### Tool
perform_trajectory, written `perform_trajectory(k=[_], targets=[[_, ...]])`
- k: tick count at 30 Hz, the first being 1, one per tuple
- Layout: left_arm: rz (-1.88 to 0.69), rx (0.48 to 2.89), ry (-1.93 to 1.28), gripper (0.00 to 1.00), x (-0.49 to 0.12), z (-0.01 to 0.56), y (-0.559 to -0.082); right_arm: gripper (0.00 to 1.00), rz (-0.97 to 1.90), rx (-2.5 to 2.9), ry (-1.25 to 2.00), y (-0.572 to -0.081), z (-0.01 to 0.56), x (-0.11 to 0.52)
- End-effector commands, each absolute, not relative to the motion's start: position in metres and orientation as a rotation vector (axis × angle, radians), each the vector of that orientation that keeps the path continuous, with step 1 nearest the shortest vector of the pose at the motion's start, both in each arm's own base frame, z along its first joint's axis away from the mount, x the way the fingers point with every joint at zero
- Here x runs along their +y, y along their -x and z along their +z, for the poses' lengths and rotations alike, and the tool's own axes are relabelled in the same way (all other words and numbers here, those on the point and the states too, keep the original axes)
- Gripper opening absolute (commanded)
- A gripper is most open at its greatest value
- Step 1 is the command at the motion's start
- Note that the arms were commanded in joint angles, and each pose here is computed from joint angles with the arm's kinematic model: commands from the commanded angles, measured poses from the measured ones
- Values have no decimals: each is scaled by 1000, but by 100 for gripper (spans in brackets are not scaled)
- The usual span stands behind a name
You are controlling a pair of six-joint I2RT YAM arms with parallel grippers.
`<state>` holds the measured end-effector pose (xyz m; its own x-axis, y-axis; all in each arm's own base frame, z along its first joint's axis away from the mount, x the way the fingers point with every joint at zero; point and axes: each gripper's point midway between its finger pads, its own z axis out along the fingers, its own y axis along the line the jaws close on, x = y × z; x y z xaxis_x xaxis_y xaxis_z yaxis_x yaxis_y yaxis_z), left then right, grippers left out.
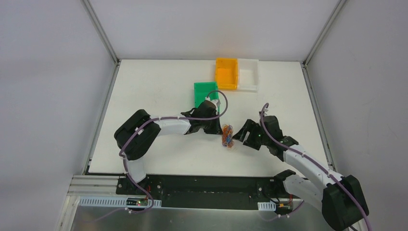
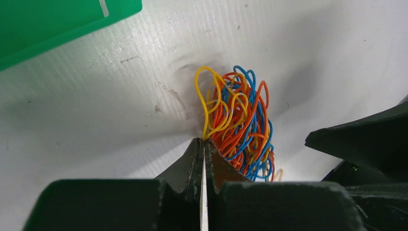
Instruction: Untangle the cables
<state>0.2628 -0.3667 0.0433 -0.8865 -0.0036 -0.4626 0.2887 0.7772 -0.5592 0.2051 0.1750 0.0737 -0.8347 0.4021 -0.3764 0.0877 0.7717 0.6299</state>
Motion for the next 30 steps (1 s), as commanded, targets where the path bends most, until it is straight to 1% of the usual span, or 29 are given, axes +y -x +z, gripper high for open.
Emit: perform_trajectory(k=[1,7,16,19,21,22,23,24,26,30], targets=[[-982,2456,-238,0,-383,53,-266,74,926,2458,-304,-209,73,190],[-988,2420,-330,0,-374,66,-256,69,929,2471,-241,-213,63,198],[-1029,2419,-335,0,-374,70,-250,53,907,2531,-186,-216,48,214],[-1025,2419,-338,0,-372,72,-248,50,915,2525,-205,-218,43,217],[-1025,2423,-344,0,-372,72,-247,42,907,2531,-220,-218,38,218],[-1025,2426,-347,0,-372,73,-246,36,892,2531,-235,-220,36,216],[-1018,2429,-349,0,-371,73,-246,28,869,2533,-252,-222,34,214],[-1006,2431,-349,0,-369,73,-247,17,839,2535,-272,-223,32,210],[-964,2440,-335,0,-363,73,-249,0,755,2530,-321,-227,28,200],[-889,2452,-234,0,-338,77,-257,0,521,2509,-430,-233,23,164]])
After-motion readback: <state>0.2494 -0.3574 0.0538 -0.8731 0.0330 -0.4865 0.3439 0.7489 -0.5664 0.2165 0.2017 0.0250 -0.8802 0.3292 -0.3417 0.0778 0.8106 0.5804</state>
